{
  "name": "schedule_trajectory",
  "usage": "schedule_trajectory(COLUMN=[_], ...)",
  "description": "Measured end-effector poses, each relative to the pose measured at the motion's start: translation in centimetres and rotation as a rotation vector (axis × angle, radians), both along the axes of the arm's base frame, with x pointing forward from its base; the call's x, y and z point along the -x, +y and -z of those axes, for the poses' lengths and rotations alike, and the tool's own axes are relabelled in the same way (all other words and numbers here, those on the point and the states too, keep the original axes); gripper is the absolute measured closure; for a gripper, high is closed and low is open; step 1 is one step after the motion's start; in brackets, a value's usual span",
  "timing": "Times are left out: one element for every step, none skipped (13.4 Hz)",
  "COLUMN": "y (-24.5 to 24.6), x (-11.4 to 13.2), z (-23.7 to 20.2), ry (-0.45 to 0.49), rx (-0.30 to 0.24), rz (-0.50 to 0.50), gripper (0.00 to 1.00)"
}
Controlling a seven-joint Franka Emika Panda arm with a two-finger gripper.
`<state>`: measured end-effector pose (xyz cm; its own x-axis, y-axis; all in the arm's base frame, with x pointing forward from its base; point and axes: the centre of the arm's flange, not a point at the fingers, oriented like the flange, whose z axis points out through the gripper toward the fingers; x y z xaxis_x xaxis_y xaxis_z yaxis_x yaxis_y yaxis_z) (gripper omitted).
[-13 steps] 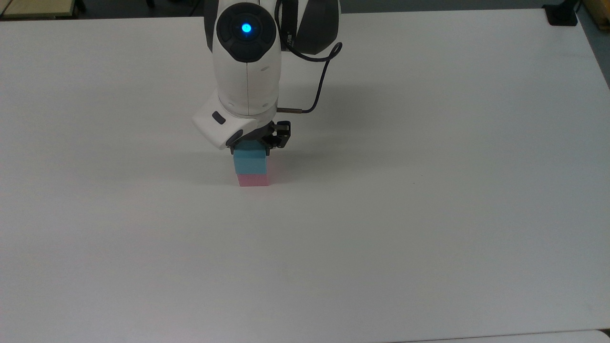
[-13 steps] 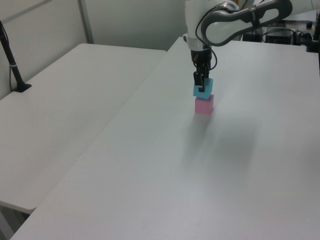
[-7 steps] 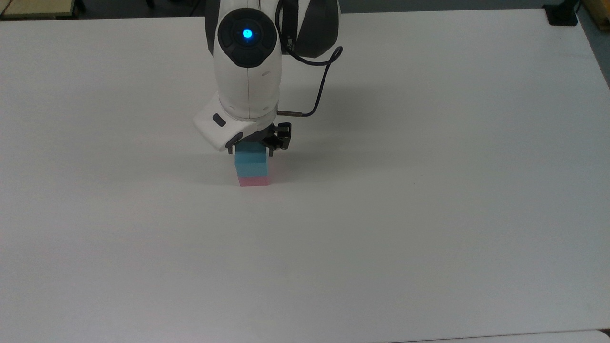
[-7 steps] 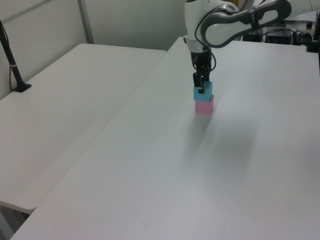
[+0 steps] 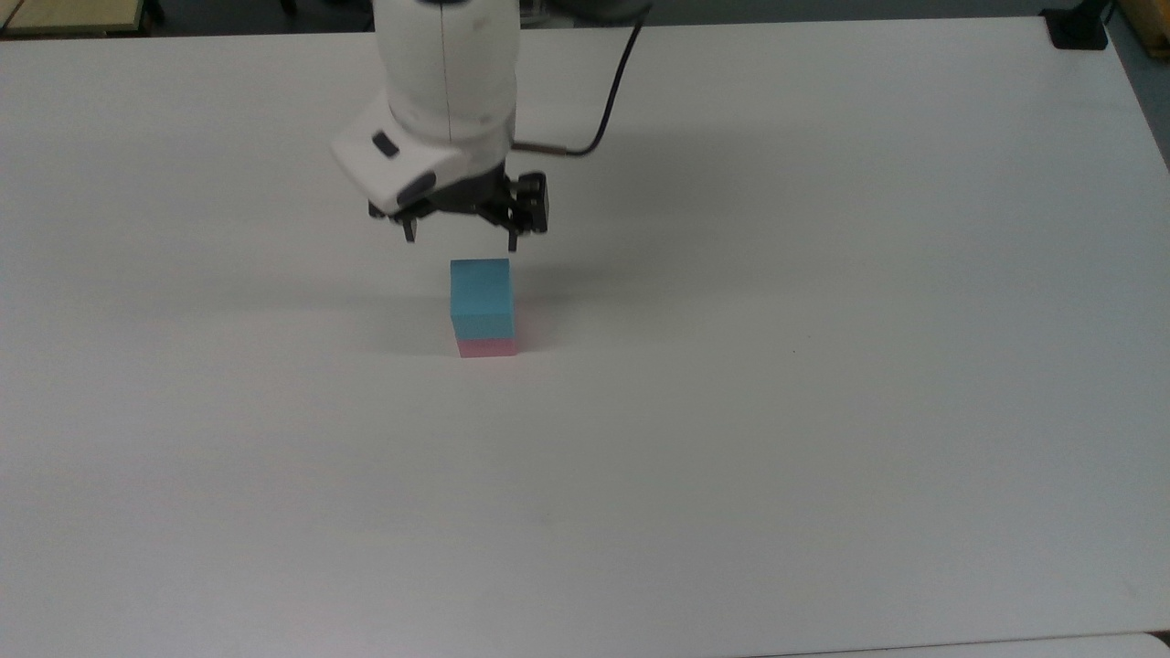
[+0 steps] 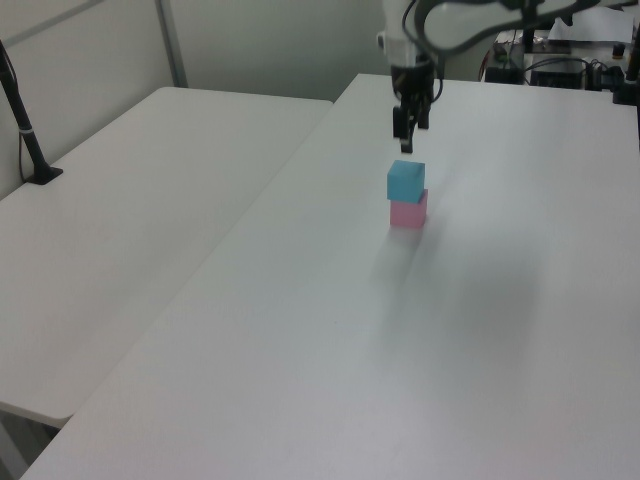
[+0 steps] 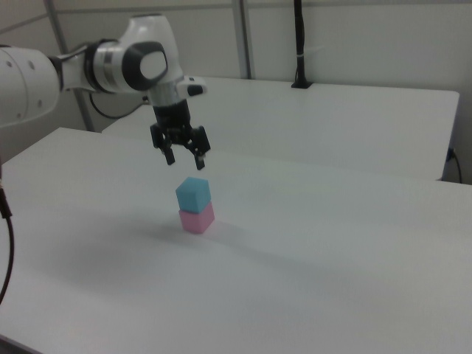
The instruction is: Put blue cube on pink cube
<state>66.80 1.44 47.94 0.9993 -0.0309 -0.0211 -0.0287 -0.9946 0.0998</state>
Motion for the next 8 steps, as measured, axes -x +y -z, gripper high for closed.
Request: schedule_trajectory(y=[-0.1, -0.2, -0.3, -0.4, -0.5, -0.5, -0.5, -0.6], x=[0.7, 1.8, 2.8, 4.1, 5.0, 5.7, 6.2, 6.5], z=[-1.7, -4.4, -6.1, -8.0, -9.2, -10.2, -10.8, -11.2], ry=[-0.006, -0.015, -0.012, -0.001, 0.005, 0.012, 0.014, 0.014], rx=[-0.001, -0.003, -0.004, -0.006, -0.007, -0.008, -0.008, -0.008], rz=[0.002, 0.006, 0.010, 0.014, 0.017, 0.019, 0.026, 0.035], gripper=[0.00, 0.00, 0.00, 0.00, 0.00, 0.00, 0.00, 0.00])
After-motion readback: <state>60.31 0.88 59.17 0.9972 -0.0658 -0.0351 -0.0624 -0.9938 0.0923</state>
